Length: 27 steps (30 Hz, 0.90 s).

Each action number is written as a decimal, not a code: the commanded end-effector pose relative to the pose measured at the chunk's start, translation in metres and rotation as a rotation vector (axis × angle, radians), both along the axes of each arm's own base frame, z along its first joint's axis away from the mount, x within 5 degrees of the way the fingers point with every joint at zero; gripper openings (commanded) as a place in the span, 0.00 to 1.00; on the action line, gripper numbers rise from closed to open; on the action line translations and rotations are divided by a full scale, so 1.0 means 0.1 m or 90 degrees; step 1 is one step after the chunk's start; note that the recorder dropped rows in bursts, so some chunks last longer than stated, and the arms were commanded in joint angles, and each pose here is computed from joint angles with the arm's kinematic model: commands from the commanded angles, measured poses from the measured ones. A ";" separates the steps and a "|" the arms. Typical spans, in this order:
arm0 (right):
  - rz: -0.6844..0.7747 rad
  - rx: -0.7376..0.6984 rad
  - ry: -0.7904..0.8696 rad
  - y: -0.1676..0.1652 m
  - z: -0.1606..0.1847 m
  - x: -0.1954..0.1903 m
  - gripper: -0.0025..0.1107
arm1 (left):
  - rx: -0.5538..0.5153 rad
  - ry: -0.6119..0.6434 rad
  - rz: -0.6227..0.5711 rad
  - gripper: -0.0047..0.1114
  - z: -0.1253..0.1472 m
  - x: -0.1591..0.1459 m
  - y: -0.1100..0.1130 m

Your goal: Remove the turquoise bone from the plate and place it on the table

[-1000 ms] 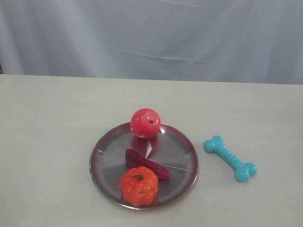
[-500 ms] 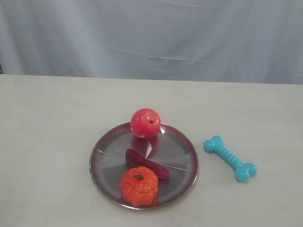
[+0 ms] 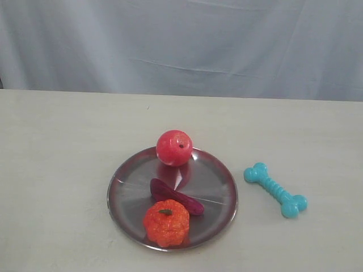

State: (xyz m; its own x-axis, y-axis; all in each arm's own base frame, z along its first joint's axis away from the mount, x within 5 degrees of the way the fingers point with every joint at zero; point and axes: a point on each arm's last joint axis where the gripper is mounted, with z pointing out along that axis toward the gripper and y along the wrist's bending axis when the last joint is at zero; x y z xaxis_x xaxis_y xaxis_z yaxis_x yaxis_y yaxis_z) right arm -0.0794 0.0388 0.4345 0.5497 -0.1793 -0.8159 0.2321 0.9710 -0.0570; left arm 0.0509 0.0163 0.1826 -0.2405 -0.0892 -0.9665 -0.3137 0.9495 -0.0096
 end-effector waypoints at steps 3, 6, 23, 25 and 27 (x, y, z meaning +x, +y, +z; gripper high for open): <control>-0.051 0.065 0.124 -0.24 -0.59 0.62 0.02 | -0.002 -0.004 0.002 0.04 0.00 0.00 0.00; -0.049 0.149 0.157 -0.39 -1.03 0.92 0.02 | -0.002 -0.004 0.002 0.04 0.00 0.00 0.00; -0.064 0.264 0.301 -0.59 -2.14 1.30 0.02 | -0.002 -0.004 0.002 0.04 0.00 0.00 0.00; -0.074 0.249 0.332 -0.59 -2.22 1.31 0.02 | -0.002 -0.004 0.002 0.04 0.00 0.00 0.00; -0.082 0.239 0.368 -0.60 -2.33 1.32 0.02 | -0.002 -0.004 0.002 0.04 0.00 0.00 0.00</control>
State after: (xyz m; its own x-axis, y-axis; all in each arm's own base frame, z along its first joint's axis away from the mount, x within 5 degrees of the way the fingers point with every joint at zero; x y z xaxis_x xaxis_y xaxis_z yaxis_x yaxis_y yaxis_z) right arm 0.0516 -0.0202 0.2145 0.0848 0.1785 -0.9803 0.3652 0.9098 0.1972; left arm 0.0509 0.0163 0.1826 -0.2405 -0.0892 -0.9665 -0.3137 0.9495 -0.0096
